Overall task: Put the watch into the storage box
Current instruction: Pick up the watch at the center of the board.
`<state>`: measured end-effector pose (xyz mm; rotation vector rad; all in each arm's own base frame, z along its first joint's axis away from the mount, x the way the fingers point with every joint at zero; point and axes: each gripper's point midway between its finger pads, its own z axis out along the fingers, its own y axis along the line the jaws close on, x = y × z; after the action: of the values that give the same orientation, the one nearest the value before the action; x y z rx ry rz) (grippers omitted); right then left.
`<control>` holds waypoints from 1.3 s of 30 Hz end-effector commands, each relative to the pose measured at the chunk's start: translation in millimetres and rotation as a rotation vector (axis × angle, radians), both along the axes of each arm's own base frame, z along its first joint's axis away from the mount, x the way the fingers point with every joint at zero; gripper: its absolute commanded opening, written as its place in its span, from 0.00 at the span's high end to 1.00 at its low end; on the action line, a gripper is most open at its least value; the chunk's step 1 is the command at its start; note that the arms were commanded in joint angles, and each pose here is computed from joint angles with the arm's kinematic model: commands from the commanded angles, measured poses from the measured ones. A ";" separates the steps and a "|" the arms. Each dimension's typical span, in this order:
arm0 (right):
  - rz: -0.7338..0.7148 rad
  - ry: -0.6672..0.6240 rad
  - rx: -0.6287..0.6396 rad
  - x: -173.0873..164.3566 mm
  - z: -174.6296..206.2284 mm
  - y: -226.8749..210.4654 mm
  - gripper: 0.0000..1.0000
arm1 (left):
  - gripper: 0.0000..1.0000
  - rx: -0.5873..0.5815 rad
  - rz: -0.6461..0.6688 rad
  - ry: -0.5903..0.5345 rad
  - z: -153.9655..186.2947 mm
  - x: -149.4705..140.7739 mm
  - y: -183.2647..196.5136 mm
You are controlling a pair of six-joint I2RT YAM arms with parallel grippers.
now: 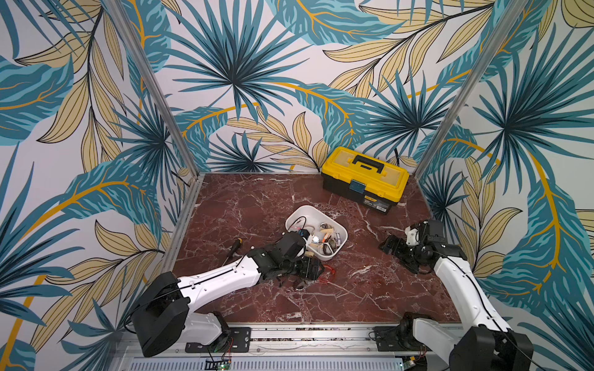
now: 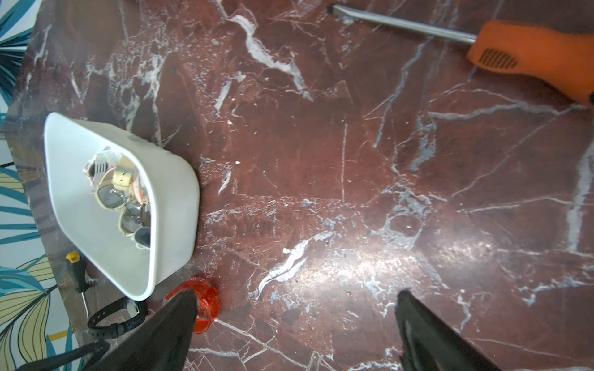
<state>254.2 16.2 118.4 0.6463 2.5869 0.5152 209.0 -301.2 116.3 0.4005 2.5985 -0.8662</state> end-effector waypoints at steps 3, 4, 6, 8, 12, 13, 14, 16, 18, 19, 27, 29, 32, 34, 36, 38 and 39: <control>0.063 -0.038 -0.029 -5.9 2.9 16.4 0.00 | 0.12 0.147 0.019 0.022 -8.2 4.8 10.1; 0.067 -0.037 -0.031 -6.1 2.8 17.3 0.00 | 0.13 0.165 0.019 0.027 -10.8 5.1 10.9; 0.066 -0.035 -0.039 -6.0 2.1 16.6 0.00 | 0.15 0.196 0.029 0.032 -15.5 7.3 13.4; 0.064 -0.031 -0.041 -6.0 1.6 16.1 0.00 | 0.19 0.225 0.045 0.019 -16.5 13.2 15.0; 0.064 -0.020 -0.043 -6.0 -0.1 15.9 0.00 | 0.30 0.230 0.009 0.004 -13.6 19.1 2.2; 0.066 -0.018 -0.044 -6.1 -0.5 15.8 0.00 | 0.33 0.236 -0.004 0.003 -14.1 19.2 -0.9; 0.066 -0.019 -0.044 -5.6 -0.4 15.9 0.00 | 0.36 0.239 -0.015 0.006 -14.8 19.3 -3.6; 0.065 -0.014 -0.045 -6.0 -1.1 15.6 0.00 | 0.40 0.236 -0.042 0.003 -14.2 17.8 -10.2; 0.064 -0.011 -0.046 -5.8 -1.9 15.4 0.00 | 0.40 0.215 -0.075 0.006 -12.8 15.2 -18.3; 0.064 -0.011 -0.046 -5.8 -1.9 15.3 0.00 | 0.41 0.210 -0.090 0.013 -13.0 13.7 -21.2; 0.068 -0.006 -0.046 -5.1 -3.6 15.6 0.00 | 0.42 0.284 -0.136 0.073 -30.3 8.6 -27.7; 0.069 -0.006 -0.045 -5.0 -3.8 15.8 0.00 | 0.42 0.310 -0.141 0.087 -34.4 8.2 -28.2; 0.076 -0.015 -0.037 -4.8 -1.7 17.5 0.00 | 0.45 0.363 -0.129 0.104 -43.5 11.4 -24.7; 0.084 -0.025 -0.028 -4.9 -0.1 19.7 0.00 | 0.45 0.371 -0.121 0.106 -46.2 13.5 -25.7; 0.097 -0.039 -0.015 -4.9 3.0 22.8 0.00 | 0.45 0.365 -0.119 0.100 -45.0 16.7 -30.5; 0.105 -0.053 -0.007 -5.2 5.4 24.7 0.00 | 0.45 0.371 -0.119 0.103 -46.3 19.4 -33.1; 0.109 -0.058 -0.003 -5.3 6.3 25.7 0.00 | 0.46 0.378 -0.118 0.106 -48.0 19.9 -33.4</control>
<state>251.3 35.5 123.9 0.5261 2.5906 0.5205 221.1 -326.7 57.8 0.6183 2.8908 -0.4431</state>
